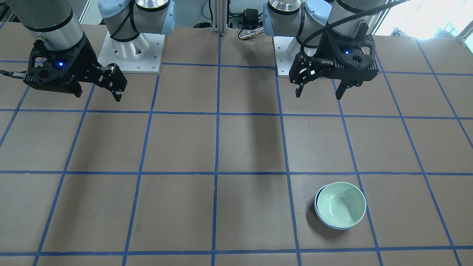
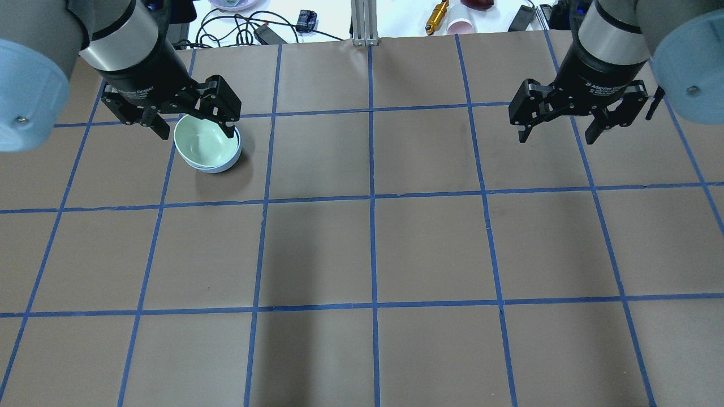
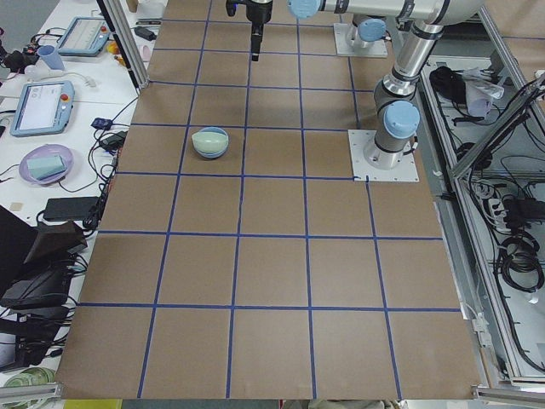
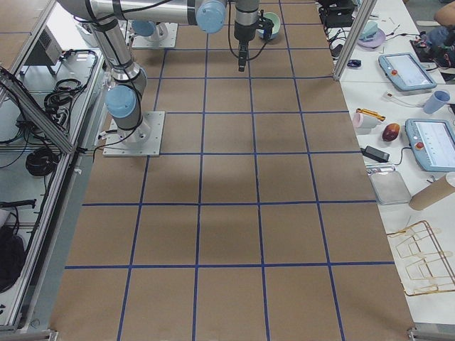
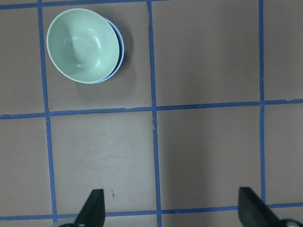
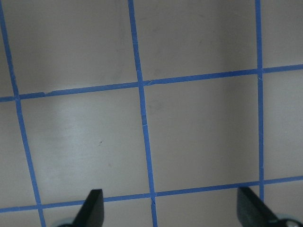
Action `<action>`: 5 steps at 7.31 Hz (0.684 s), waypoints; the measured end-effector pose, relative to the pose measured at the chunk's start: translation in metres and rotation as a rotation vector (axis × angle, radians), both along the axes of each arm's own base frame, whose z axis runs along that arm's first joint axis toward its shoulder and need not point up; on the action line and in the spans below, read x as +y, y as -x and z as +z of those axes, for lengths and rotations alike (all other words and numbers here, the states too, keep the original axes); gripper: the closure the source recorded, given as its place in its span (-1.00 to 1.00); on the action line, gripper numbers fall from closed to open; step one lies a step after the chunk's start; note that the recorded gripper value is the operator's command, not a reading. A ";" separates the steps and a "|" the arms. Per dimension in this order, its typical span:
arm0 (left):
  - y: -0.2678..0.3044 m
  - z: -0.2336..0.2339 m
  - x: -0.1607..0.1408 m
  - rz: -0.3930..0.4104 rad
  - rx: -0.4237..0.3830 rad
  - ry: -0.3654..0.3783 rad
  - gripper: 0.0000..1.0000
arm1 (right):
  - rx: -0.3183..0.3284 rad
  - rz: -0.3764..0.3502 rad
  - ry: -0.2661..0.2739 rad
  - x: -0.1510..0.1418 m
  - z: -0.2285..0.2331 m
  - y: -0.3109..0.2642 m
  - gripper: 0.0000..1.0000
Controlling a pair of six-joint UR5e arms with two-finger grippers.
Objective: Stack green bowl on blue bowl
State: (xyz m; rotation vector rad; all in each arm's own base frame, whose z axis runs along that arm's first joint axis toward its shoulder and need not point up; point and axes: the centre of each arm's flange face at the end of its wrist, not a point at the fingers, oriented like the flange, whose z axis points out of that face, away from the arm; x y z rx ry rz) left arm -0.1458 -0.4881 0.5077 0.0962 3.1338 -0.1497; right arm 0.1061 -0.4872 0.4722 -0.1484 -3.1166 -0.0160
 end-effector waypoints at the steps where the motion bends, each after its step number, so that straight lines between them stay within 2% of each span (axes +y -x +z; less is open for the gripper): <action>1: 0.000 0.002 0.000 -0.011 -0.002 0.006 -1.00 | 0.000 0.000 0.000 0.000 0.000 0.000 -1.00; 5: -0.002 0.008 0.002 -0.019 -0.027 0.019 -1.00 | 0.000 0.000 0.000 0.000 0.000 0.000 -1.00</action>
